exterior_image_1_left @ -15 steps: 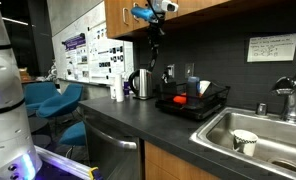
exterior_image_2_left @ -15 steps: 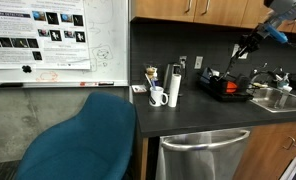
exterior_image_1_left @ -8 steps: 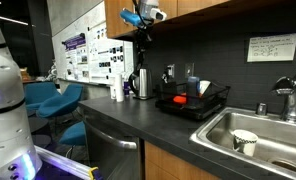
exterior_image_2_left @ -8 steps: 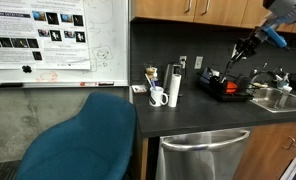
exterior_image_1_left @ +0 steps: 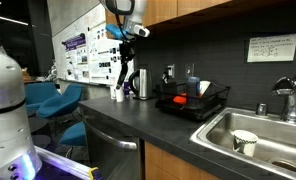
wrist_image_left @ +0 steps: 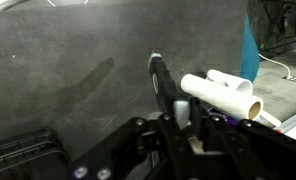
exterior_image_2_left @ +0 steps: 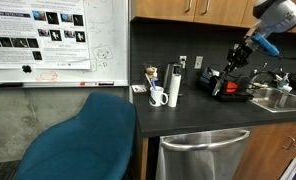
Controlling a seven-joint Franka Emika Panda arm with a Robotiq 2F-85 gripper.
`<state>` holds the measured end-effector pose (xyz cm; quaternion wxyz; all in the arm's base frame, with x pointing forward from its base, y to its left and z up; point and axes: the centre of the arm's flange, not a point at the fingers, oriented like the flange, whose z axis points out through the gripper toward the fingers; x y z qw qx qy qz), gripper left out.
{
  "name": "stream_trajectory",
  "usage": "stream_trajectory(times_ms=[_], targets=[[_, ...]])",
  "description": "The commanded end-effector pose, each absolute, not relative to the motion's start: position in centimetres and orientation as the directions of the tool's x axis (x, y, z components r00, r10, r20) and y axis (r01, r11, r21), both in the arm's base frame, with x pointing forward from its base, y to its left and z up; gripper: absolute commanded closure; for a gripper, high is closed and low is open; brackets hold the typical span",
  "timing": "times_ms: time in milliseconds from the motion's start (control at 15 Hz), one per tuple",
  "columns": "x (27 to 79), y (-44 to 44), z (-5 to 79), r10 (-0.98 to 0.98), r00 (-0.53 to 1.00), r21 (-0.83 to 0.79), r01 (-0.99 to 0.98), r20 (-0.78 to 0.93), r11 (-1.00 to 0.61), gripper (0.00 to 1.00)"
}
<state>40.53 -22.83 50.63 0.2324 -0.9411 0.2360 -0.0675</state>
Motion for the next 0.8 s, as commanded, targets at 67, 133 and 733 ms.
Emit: stream_trajectory(times_ms=[67, 133, 733], targets=[[39.7, -17.7, 47.4, -0.52, 0.854, -0.415, -0.474, -0.003, -0.777, 0.94], [39.9, -16.8, 46.5, -0.523, 0.852, -0.401, -0.484, -0.014, -0.778, 0.94], [43.0, -10.9, 42.9, -0.567, 0.812, -0.318, -0.579, -0.142, -0.75, 0.94]])
